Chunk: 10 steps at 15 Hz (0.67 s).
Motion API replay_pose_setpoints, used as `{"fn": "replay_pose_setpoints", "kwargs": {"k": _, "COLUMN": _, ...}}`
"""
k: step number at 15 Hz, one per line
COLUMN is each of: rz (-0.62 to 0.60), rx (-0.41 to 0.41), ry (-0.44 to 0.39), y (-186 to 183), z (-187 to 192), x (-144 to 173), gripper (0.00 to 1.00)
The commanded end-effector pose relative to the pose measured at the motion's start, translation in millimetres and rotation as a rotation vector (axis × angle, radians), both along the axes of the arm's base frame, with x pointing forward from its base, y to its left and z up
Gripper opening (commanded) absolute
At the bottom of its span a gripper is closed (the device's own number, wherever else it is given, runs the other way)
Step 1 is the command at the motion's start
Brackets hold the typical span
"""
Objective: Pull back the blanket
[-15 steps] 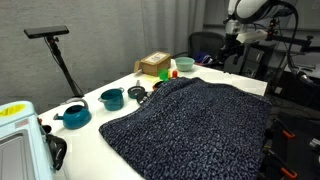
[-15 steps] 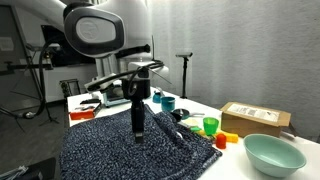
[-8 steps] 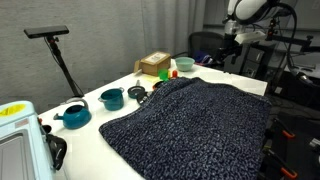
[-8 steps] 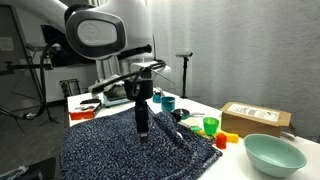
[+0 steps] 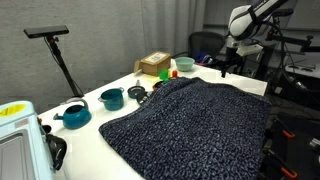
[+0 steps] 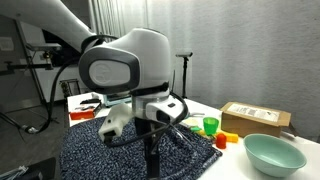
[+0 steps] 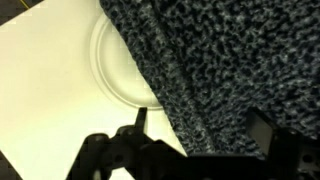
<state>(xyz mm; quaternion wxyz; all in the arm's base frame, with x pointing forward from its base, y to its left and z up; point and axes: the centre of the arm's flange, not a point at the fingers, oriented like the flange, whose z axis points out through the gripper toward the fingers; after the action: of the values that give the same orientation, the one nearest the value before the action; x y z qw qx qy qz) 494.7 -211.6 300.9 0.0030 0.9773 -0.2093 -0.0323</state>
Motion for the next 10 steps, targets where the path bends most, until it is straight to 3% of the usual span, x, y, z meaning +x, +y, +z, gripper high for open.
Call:
{"fn": "replay_pose_setpoints", "kwargs": {"k": 1, "rz": 0.034, "rx": -0.056, "ry": 0.011, "y": -30.1, "z": -29.3, "x": 15.8, "gripper": 1.00}}
{"fn": "replay_pose_setpoints", "kwargs": {"k": 5, "rz": 0.014, "rx": -0.033, "ry": 0.047, "y": -49.0, "z": -61.5, "x": 11.5, "gripper": 1.00}}
{"fn": "replay_pose_setpoints", "kwargs": {"k": 10, "rz": 0.055, "rx": 0.198, "ry": 0.070, "y": -68.2, "z": -86.1, "x": 0.5, "gripper": 1.00}}
